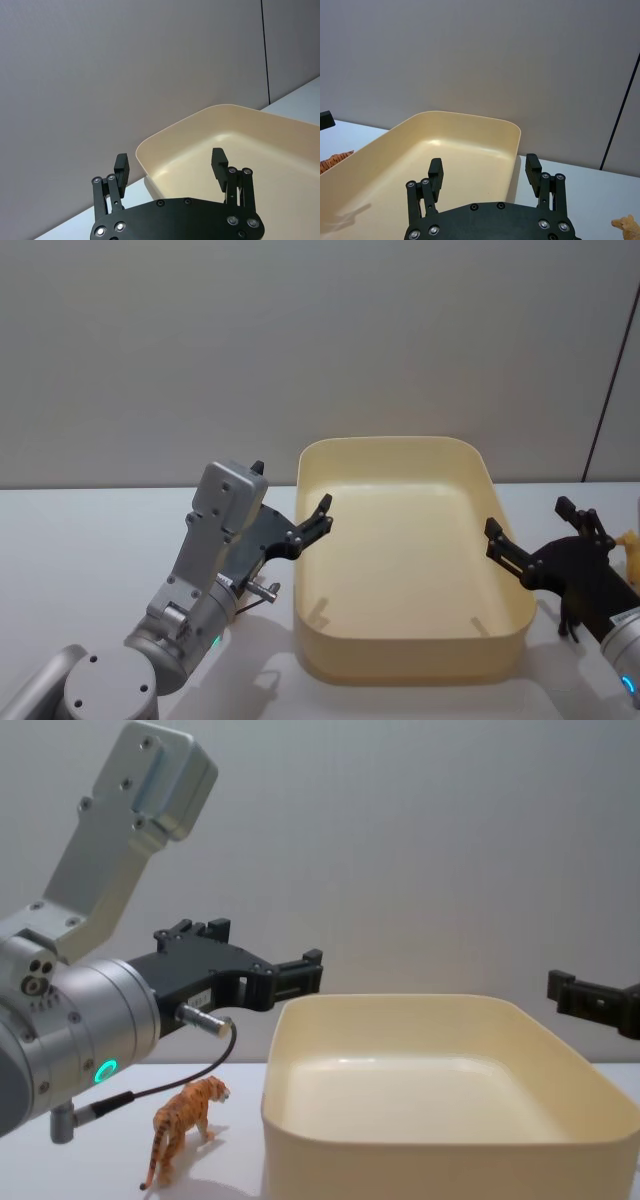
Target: Pick up the toy alternately with two hands and place it into the central storage box.
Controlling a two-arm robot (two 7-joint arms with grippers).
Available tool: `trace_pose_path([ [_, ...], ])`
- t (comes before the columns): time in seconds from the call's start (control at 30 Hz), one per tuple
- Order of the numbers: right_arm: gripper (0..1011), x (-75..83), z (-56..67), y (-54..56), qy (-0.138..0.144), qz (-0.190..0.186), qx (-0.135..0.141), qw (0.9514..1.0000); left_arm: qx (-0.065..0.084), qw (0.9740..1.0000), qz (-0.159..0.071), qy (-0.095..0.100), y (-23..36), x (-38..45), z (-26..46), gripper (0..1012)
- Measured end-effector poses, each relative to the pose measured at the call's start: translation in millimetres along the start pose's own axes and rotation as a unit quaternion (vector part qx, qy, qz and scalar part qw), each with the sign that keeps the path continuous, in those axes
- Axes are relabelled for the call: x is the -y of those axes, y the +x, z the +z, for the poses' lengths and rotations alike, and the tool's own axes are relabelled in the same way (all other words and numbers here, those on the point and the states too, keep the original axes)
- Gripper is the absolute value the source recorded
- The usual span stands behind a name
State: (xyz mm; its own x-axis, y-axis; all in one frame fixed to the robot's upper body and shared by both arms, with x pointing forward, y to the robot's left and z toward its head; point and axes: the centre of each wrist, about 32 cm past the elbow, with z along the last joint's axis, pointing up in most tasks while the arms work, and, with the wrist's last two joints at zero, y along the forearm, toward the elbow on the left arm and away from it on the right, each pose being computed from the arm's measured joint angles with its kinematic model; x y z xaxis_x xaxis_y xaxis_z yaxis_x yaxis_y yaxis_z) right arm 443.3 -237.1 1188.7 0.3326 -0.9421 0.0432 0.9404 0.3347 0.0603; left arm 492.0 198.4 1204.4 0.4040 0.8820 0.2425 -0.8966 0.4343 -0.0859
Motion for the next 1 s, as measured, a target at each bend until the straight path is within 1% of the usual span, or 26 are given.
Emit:
trace_pose_path([
  [1.0,1001,0.0,0.0,0.0,0.000,0.000,0.000,1.0000,0.000,1.0000,0.000,0.000,0.0,0.0,0.0,1001],
])
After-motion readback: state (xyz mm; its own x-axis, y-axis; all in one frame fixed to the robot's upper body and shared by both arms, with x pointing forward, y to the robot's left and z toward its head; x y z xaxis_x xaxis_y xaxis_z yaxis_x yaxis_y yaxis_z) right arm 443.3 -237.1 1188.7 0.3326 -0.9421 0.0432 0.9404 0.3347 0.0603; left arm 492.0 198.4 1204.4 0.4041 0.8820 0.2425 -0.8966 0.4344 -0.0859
